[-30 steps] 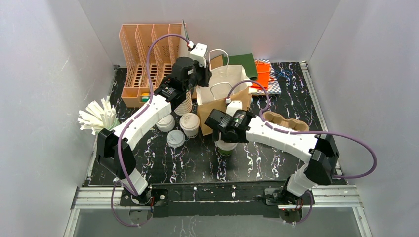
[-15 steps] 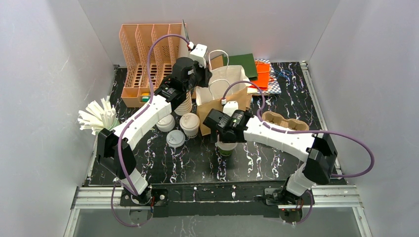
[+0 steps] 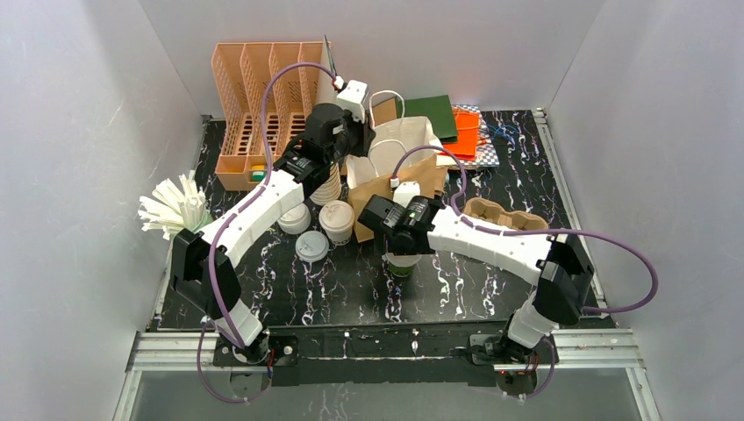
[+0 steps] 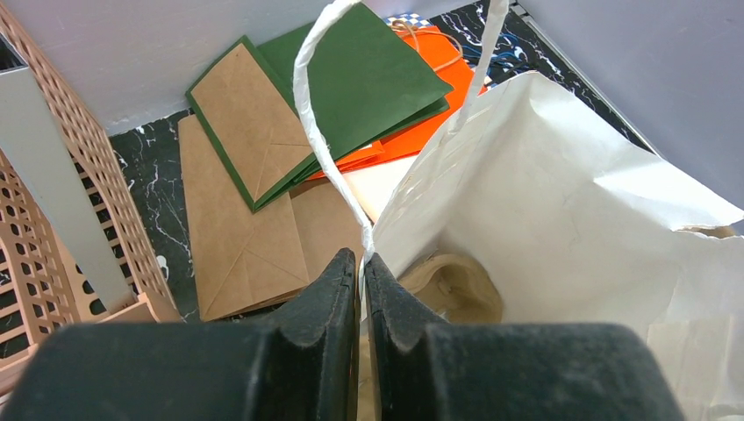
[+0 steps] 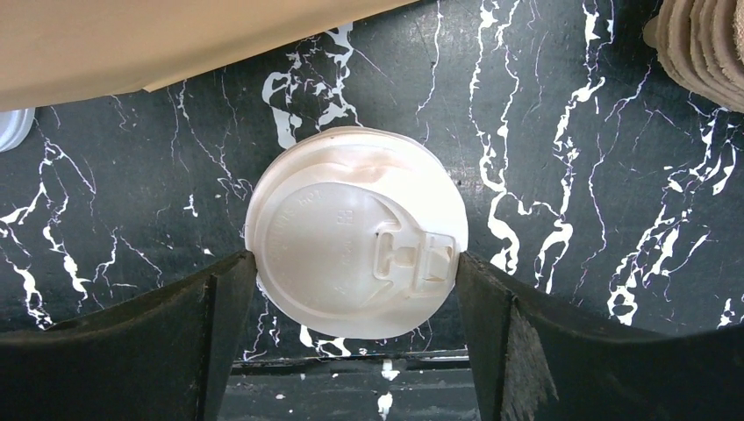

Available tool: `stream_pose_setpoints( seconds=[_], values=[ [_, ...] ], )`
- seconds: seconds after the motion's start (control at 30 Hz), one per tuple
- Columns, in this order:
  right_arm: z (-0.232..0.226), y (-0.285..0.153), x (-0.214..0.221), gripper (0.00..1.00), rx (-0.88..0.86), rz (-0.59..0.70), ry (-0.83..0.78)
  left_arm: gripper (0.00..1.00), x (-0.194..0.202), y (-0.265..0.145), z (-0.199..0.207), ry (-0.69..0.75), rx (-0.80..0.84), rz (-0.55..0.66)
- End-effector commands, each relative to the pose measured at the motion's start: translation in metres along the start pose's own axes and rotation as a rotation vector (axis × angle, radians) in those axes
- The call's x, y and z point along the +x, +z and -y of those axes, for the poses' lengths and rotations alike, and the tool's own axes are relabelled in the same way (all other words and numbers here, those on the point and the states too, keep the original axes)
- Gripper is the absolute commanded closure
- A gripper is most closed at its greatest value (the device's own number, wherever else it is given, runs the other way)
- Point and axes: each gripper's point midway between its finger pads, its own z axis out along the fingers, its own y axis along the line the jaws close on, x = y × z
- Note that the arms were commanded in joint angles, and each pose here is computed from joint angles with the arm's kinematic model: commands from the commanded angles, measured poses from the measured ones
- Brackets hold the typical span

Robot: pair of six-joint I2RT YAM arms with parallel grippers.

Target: Pack the takeout coffee

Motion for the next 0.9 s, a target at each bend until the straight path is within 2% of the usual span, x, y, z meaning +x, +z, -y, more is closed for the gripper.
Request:
stream_pose_setpoints(
  seconds=[0.0,0.1,0.2,0.33,0.47,0.7,0.87],
  values=[
    [-0.003,-0.002,-0.006,0.11,-0.006,0.009,0.014,0.91,-0.034,-0.019,0.005,0.014,0.011,0.097],
    [-0.002,0.000,-0.004,0.08,0.007,-0.001,0.006,0.91,-0.036,-0.018,0.006,0.020,0.016,0.100],
    [-0.002,0.000,-0.004,0.12,0.007,-0.005,0.007,0.91,-0.035,-0.017,0.006,0.021,0.016,0.099],
    [-0.001,0.000,-0.005,0.02,0.010,-0.005,0.008,0.91,-0.034,-0.017,0.006,0.022,0.016,0.097],
    [0.003,0.004,-0.003,0.02,0.025,-0.016,0.010,0.91,-0.031,-0.017,0.011,0.021,0.048,0.089],
    [0.006,0.003,-0.006,0.15,0.014,-0.012,0.031,0.91,-0.030,-0.018,0.011,0.020,0.050,0.086],
    [0.008,-0.008,-0.017,0.18,0.021,0.006,0.023,0.90,-0.031,-0.018,0.012,0.022,0.050,0.088]
  ],
)
